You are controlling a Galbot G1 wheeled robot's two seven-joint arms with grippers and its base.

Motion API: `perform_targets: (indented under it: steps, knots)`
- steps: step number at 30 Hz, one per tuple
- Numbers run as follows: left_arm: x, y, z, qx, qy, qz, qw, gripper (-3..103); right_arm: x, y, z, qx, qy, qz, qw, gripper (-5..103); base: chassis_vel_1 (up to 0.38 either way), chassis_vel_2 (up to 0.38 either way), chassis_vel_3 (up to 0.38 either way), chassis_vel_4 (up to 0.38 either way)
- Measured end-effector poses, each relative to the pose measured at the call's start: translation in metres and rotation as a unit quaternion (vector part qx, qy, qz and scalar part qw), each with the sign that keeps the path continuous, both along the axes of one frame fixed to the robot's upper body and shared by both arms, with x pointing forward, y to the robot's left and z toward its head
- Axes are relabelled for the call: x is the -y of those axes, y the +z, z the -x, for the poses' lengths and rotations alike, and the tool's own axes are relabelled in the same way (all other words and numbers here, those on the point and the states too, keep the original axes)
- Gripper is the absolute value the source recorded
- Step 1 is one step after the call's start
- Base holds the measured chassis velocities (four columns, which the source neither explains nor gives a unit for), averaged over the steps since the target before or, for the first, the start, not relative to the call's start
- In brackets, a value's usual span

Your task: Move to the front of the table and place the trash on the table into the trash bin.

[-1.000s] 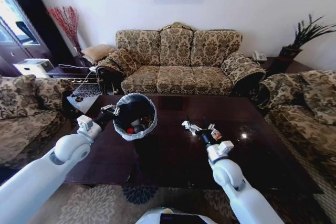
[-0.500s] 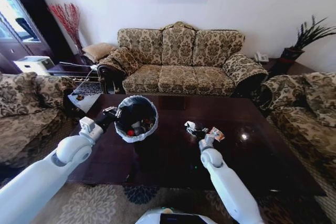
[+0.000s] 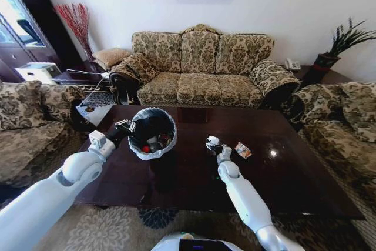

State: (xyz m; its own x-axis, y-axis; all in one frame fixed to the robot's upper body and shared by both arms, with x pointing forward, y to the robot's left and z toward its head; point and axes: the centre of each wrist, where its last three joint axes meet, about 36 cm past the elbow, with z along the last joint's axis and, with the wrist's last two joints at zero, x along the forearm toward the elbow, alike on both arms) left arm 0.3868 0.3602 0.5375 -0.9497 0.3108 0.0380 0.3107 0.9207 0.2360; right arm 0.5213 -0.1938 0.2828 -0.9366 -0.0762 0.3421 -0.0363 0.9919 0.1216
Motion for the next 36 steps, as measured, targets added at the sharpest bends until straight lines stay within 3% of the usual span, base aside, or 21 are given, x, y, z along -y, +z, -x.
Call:
perform_targets:
  steps: [4, 6, 8, 10, 16, 22, 33, 34, 35, 36]
  knots:
    - [0.000, 0.000, 0.000, 0.000, 0.000, 0.000, 1.0000, 3, -0.001, -0.002, -0.001, -0.004, -0.001, -0.004, 1.000, 70, 0.000, 0.000, 0.000, 0.000]
    - [0.000, 0.001, 0.000, 0.000, 0.000, -0.001, 1.0000, 3, -0.001, -0.002, 0.000, -0.005, -0.001, -0.006, 1.000, 53, 0.000, 0.000, 0.000, 0.000]
    - [-0.001, 0.001, 0.000, 0.000, 0.000, -0.001, 1.0000, 3, -0.001, -0.003, 0.001, -0.006, -0.001, -0.007, 1.000, 53, 0.000, 0.000, 0.000, 0.000]
    - [-0.001, 0.001, 0.000, 0.000, 0.001, -0.001, 1.0000, 3, 0.000, -0.003, 0.002, -0.007, -0.001, -0.008, 1.000, 41, 0.000, 0.000, 0.000, 0.000]
    - [-0.001, 0.001, 0.000, 0.000, 0.001, -0.001, 1.0000, 3, 0.004, -0.002, 0.003, -0.008, -0.002, -0.012, 1.000, 25, 0.000, 0.000, 0.000, 0.000]
    - [-0.001, 0.001, 0.000, 0.000, 0.001, -0.002, 1.0000, 3, 0.010, 0.001, 0.007, -0.005, -0.003, -0.014, 1.000, -1, 0.000, 0.000, 0.000, 0.000]
    - [-0.001, 0.001, 0.000, -0.001, 0.001, -0.002, 1.0000, 3, 0.023, 0.018, 0.025, 0.016, -0.001, -0.017, 1.000, -2, 0.000, 0.000, 0.000, 0.000]
    - [-0.001, 0.001, 0.000, -0.001, 0.001, -0.002, 1.0000, 3, 0.023, 0.029, 0.030, 0.037, 0.005, -0.025, 0.999, -2, 0.000, 0.000, 0.000, 0.000]
    - [-0.006, -0.002, -0.003, -0.004, 0.008, -0.006, 0.9999, 3, 0.021, 0.064, 0.043, 0.086, 0.036, -0.069, 0.993, -2, 0.000, 0.000, 0.000, 0.000]
    - [-0.007, -0.003, -0.005, -0.006, 0.010, -0.007, 0.9999, 3, 0.018, 0.087, 0.050, 0.115, 0.058, -0.090, 0.988, -1, 0.000, 0.000, 0.000, 0.000]
